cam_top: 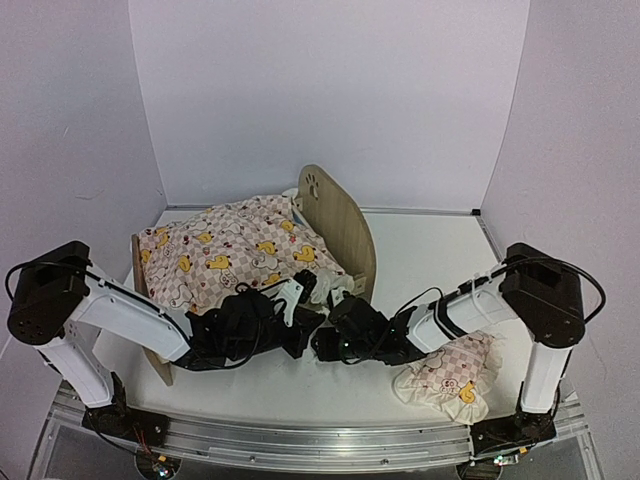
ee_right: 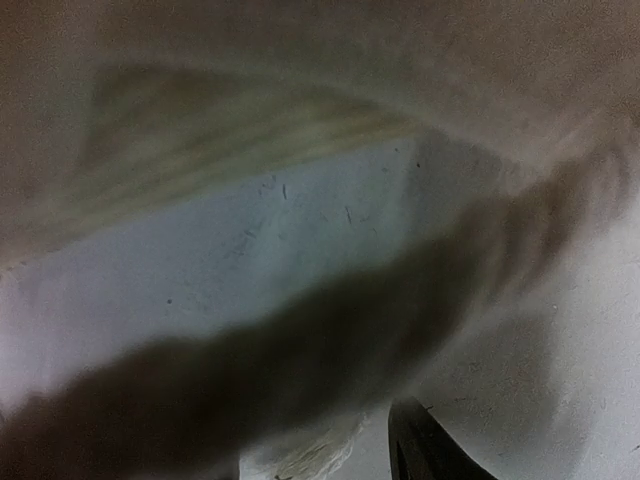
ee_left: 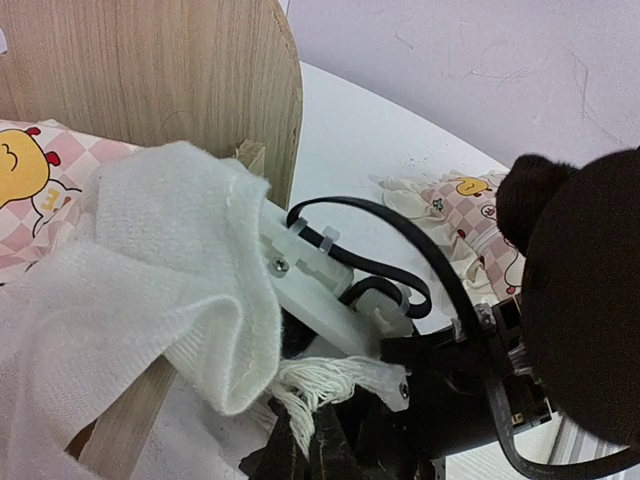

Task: Set up the pet bed

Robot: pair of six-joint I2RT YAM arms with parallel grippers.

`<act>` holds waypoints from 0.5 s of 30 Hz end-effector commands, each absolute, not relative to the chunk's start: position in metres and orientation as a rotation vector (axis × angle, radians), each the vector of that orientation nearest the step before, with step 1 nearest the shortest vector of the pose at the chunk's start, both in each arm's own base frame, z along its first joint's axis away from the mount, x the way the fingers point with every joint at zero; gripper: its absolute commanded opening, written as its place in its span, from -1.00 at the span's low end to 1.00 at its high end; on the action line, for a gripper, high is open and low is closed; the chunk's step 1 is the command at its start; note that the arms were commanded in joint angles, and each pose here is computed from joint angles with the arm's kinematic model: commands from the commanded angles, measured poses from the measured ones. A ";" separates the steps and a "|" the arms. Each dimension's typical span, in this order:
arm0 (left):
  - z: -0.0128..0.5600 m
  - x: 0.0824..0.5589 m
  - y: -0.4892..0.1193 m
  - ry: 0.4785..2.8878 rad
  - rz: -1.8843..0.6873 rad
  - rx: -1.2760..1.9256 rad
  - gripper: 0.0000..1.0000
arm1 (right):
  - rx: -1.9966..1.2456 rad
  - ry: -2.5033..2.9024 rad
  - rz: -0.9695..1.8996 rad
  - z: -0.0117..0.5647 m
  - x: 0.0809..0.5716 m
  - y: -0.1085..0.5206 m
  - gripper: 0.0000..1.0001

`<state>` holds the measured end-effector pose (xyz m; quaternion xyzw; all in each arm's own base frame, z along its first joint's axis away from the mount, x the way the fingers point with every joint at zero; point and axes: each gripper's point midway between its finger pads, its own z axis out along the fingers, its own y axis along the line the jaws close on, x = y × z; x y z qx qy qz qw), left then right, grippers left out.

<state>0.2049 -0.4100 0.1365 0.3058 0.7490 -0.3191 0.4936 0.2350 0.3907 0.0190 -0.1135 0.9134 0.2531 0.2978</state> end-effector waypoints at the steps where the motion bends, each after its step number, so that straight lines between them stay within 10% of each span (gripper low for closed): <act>1: 0.161 0.208 -0.403 1.760 -0.787 0.700 -1.00 | -0.327 2.436 0.424 0.003 0.240 0.377 -0.07; 6: 0.160 0.200 -0.402 1.753 -0.814 0.736 -1.00 | -0.276 2.431 0.267 -0.010 0.239 0.340 -0.40; 8: 0.159 0.192 -0.407 1.741 -0.838 0.786 -1.00 | -0.241 2.409 0.240 -0.003 0.238 0.322 -0.93; 15: 0.133 0.144 -0.434 1.747 -0.911 0.981 -1.00 | -0.508 2.195 0.663 0.078 0.198 0.323 -1.00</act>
